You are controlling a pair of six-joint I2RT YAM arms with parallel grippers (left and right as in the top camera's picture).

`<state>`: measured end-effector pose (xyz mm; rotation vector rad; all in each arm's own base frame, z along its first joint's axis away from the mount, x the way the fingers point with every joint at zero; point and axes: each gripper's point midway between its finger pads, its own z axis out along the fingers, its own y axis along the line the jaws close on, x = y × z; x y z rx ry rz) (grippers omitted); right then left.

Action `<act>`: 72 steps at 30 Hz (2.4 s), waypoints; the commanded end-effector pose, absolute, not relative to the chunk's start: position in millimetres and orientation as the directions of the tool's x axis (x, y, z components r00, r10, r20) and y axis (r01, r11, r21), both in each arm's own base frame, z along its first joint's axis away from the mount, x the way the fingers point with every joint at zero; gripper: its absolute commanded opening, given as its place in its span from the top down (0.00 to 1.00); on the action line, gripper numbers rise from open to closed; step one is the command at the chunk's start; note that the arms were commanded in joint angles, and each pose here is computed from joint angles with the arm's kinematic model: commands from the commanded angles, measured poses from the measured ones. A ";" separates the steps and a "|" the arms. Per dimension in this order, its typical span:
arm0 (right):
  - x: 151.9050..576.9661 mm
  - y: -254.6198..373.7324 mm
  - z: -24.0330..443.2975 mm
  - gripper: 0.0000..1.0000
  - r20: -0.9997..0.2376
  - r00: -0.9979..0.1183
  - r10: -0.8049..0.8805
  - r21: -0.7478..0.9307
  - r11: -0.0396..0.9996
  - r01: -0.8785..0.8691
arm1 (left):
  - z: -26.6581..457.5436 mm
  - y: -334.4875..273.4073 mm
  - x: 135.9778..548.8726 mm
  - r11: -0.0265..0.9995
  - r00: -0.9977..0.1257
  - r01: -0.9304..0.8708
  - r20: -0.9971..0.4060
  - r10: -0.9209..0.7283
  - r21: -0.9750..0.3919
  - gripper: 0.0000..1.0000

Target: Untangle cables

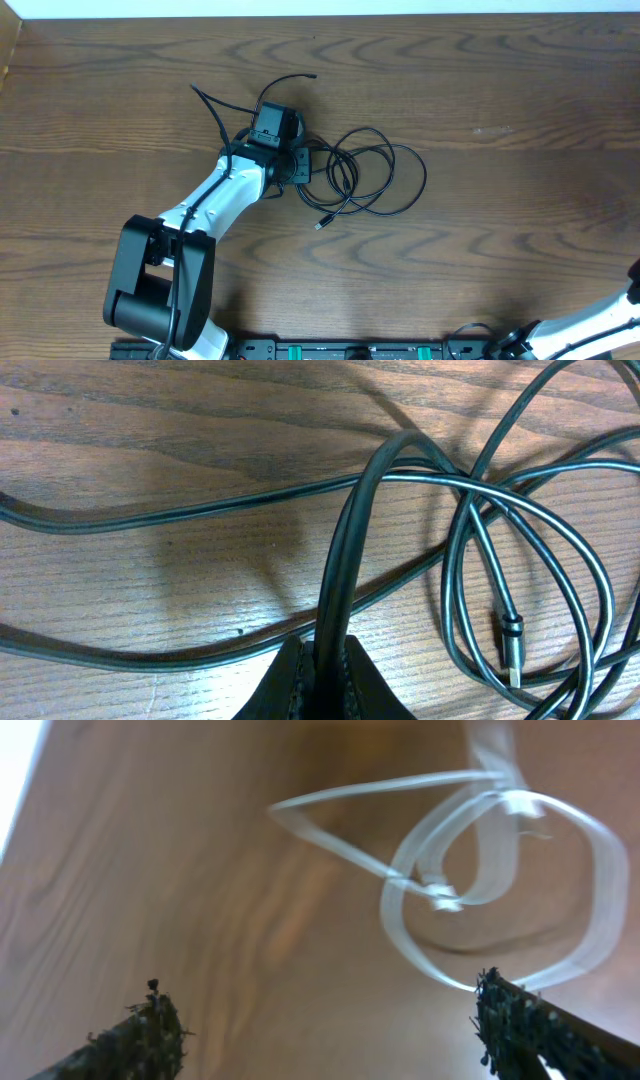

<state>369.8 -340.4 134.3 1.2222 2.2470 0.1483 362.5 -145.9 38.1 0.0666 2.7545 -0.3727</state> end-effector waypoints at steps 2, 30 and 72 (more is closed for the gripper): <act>418.2 -294.2 145.2 0.21 -0.532 -0.605 0.593 0.349 0.804 0.481 | 44.1 -144.9 367.1 0.967 -0.926 0.091 -0.378 -0.006 -0.239 0.91; 352.9 -434.6 32.2 0.99 -0.518 -0.660 0.544 -0.437 0.494 0.751 | 44.1 -145.0 367.4 0.963 -0.930 0.015 -0.358 -0.086 -0.270 0.91; 312.6 -412.2 3.3 0.99 -0.351 -0.630 0.693 -0.247 0.581 0.776 | 43.6 -144.7 366.4 0.963 -0.932 0.014 -0.353 -0.085 -0.269 0.91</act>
